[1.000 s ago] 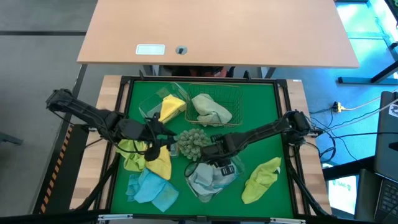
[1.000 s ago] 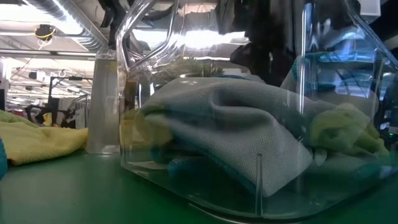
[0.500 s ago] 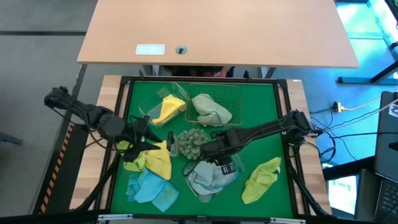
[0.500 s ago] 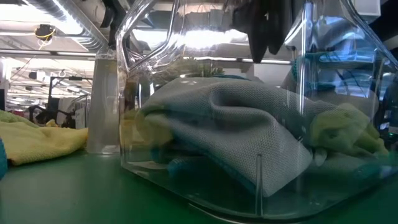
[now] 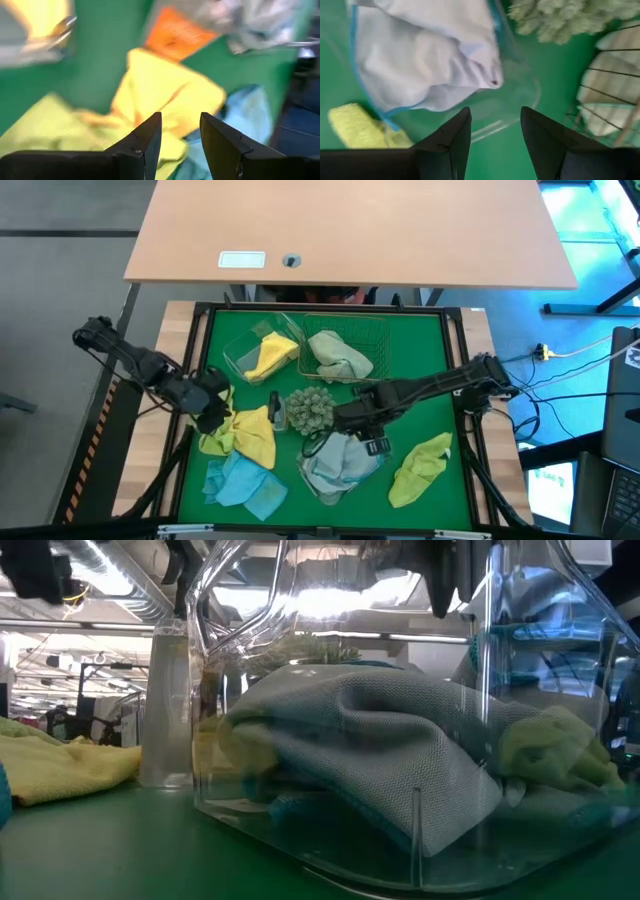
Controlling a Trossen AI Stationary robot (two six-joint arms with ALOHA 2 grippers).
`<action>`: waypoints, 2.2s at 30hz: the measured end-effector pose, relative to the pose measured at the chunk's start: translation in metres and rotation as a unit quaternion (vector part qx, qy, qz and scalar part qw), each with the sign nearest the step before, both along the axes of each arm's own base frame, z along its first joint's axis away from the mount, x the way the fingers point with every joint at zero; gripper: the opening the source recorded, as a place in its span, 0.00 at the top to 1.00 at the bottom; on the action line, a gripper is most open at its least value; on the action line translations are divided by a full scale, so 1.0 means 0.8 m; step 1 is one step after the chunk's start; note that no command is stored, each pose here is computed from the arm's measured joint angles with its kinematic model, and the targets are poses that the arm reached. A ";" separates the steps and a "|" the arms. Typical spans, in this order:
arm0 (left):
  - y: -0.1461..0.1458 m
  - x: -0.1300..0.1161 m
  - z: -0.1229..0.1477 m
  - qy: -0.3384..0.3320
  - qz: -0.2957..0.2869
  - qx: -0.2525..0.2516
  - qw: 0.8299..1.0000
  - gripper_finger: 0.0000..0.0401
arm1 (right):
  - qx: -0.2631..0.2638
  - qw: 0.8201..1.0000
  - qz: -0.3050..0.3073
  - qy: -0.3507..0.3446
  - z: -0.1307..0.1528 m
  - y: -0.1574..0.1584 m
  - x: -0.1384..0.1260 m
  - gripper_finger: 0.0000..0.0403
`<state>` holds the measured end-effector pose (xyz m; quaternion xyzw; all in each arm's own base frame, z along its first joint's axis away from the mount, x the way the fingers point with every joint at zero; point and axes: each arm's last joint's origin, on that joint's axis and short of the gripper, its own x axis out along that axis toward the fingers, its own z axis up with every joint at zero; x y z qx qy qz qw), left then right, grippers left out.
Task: Sort microfiber towel by color & place in baskets
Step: Put the left green microfiber towel into the wire basket
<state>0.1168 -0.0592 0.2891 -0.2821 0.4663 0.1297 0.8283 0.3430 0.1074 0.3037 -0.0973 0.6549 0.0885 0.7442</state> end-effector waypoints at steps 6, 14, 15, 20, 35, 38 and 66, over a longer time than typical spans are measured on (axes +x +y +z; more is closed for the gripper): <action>0.003 0.002 -0.016 0.070 0.096 0.046 0.992 0.68 | -0.044 0.999 0.005 -0.026 0.010 0.012 -0.018 0.57; -0.002 0.014 -0.038 0.158 0.145 0.121 0.969 0.68 | -0.083 0.996 0.008 -0.027 -0.002 0.029 -0.039 0.57; -0.004 0.017 -0.042 0.164 0.146 0.125 0.967 0.68 | -0.087 0.996 0.009 -0.029 -0.006 0.031 -0.041 0.57; -0.005 0.023 -0.076 0.206 0.152 0.131 0.958 0.68 | -0.091 0.995 0.009 -0.038 -0.015 0.034 -0.060 0.57; 0.017 0.030 -0.118 0.211 0.199 0.126 0.949 0.68 | -0.064 0.983 -0.095 -0.144 -0.016 -0.009 -0.139 0.57; 0.019 0.031 -0.118 0.211 0.206 0.123 0.948 0.68 | -0.059 0.980 -0.120 -0.150 -0.027 -0.016 -0.154 0.57; 0.025 0.040 -0.159 0.286 0.251 0.074 0.922 0.76 | -0.018 0.968 -0.159 -0.194 -0.069 -0.026 -0.174 0.57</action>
